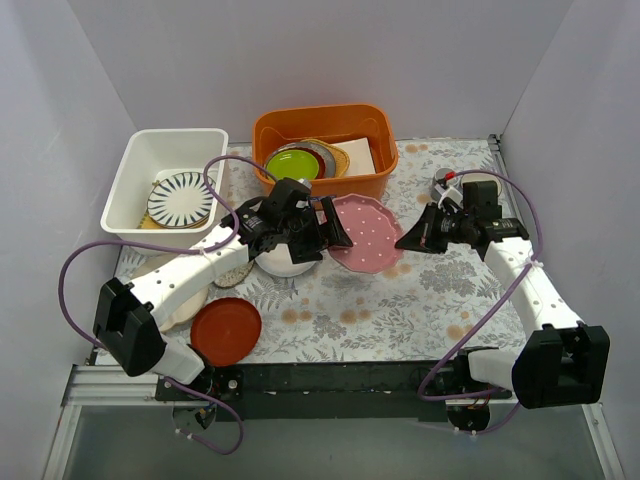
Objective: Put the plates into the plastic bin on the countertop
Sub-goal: Pick up the plate at the center of the board, then place the plate in the plastic bin.
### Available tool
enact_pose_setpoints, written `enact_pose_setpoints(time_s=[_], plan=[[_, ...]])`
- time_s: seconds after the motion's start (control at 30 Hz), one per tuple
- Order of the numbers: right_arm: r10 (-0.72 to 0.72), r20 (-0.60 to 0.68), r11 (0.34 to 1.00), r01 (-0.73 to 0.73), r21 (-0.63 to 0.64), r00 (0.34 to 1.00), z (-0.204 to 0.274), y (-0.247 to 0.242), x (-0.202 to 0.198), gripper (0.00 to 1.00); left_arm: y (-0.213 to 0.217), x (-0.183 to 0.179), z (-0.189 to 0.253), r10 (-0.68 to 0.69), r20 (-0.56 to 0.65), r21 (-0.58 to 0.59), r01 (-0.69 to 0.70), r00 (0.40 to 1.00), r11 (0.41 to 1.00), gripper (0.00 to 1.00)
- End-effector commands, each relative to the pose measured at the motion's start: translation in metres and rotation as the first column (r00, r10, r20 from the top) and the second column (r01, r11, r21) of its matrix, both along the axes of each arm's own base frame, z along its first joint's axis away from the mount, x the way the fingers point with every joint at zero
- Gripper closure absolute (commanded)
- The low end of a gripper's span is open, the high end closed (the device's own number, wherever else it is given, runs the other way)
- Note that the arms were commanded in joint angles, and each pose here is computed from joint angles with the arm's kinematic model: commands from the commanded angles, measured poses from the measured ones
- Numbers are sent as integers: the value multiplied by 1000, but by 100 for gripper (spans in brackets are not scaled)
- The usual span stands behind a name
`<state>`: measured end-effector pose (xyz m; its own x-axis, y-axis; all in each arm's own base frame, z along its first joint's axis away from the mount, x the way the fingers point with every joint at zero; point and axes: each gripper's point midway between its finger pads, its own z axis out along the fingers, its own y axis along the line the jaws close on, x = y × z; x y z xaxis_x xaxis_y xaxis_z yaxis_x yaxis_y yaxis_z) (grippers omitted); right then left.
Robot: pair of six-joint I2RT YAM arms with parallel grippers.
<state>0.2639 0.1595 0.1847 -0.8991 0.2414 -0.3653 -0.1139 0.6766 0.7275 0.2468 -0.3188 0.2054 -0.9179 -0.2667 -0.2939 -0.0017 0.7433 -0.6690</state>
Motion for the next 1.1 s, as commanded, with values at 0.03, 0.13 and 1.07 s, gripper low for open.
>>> enact_pose_setpoints(time_s=[0.03,0.13,1.07], plan=[[91,176,980,-120,161,980,68,21,0,99,-4,-4,3,-21,6,-22,21,1000,1000,26],[88,170,982,-115,152,981,66,20,-1,99,-5,-5,2,-24,4,-34,24,1000,999,53],[30,132,997,-39,68,991,32,6,-10,7,-1,-4,21,-2,45,-54,5,999,999,100]])
